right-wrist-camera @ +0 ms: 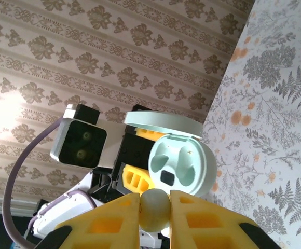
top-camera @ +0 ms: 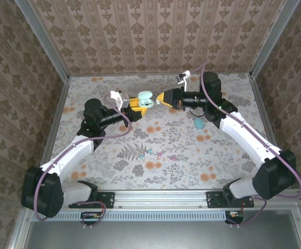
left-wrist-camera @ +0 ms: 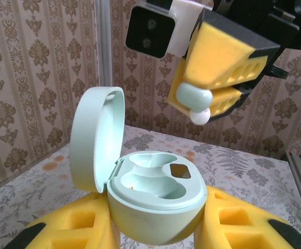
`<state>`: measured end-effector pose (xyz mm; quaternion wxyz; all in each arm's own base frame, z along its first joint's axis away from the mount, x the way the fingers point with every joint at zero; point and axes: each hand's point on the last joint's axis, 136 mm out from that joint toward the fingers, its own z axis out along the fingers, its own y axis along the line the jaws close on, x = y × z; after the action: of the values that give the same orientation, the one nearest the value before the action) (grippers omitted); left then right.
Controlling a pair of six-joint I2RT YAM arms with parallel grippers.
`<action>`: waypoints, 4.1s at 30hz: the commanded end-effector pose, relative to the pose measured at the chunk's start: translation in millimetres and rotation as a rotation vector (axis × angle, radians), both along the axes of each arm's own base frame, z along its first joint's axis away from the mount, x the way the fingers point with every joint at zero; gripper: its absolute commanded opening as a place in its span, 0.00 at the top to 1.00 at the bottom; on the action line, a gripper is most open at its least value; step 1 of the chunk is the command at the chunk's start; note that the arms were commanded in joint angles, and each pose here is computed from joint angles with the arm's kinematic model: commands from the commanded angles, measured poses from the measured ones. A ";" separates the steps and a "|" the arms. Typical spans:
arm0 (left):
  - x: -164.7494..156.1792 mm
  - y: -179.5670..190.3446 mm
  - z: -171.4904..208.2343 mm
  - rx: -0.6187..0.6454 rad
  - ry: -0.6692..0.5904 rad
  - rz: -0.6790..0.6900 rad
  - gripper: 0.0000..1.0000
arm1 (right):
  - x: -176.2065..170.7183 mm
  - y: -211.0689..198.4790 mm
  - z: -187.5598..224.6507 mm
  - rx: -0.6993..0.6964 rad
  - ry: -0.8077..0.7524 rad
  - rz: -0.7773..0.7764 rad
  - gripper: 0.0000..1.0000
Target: Insert the wireless bluetooth earbuds into the charging case
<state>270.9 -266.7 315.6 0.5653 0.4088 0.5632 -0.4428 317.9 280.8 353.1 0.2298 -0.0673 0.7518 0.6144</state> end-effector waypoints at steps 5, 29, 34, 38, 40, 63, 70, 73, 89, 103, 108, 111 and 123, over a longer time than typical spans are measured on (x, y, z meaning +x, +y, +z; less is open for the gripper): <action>-12.1 -8.5 8.7 -0.004 -0.058 -0.094 0.70 | -16.8 5.7 18.8 -0.057 -0.156 0.048 0.80; -18.2 -13.1 19.9 -0.032 -0.065 -0.135 0.69 | -4.6 14.7 -1.2 -0.145 -0.177 0.026 0.81; -17.9 -13.2 20.7 -0.033 -0.064 -0.135 0.69 | -3.2 17.0 -2.7 -0.144 -0.174 0.029 0.81; -17.8 -13.4 20.5 -0.033 -0.064 -0.137 0.69 | -1.5 17.9 -2.9 -0.142 -0.171 0.024 0.81; -18.2 -13.5 21.0 -0.033 -0.064 -0.137 0.69 | -1.1 18.4 -1.4 -0.135 -0.174 0.024 0.81; -17.1 -12.8 24.8 -0.037 -0.072 -0.129 0.69 | 0.4 18.9 -9.3 -0.180 -0.167 0.023 0.81; -16.8 -12.2 27.7 -0.042 -0.079 -0.121 0.69 | -0.4 18.0 -10.2 -0.197 -0.167 0.028 0.80; -17.0 -12.0 29.5 -0.043 -0.083 -0.121 0.69 | -0.7 16.9 -9.9 -0.205 -0.172 0.025 0.79; -17.2 -11.9 28.5 -0.041 -0.086 -0.119 0.69 | 1.9 14.3 -13.9 -0.234 -0.165 0.007 0.75; -16.3 -11.9 27.2 -0.040 -0.082 -0.116 0.69 | 3.1 13.4 -10.1 -0.233 -0.167 -0.005 0.66; -15.6 -11.9 27.3 -0.040 -0.080 -0.113 0.69 | 2.8 14.1 -1.8 -0.216 -0.168 -0.006 0.69; -14.6 -12.3 25.7 -0.038 -0.077 -0.110 0.69 | 3.1 14.1 -0.5 -0.215 -0.161 -0.012 0.69; -22.1 -21.2 24.2 -0.036 -0.074 -0.141 0.69 | 4.6 16.4 -4.0 -0.219 -0.126 -0.014 0.72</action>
<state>256.4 -282.8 320.6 0.5474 0.4377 0.5349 -0.4718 320.3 294.3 342.0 0.2706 -0.1290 0.7978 0.5230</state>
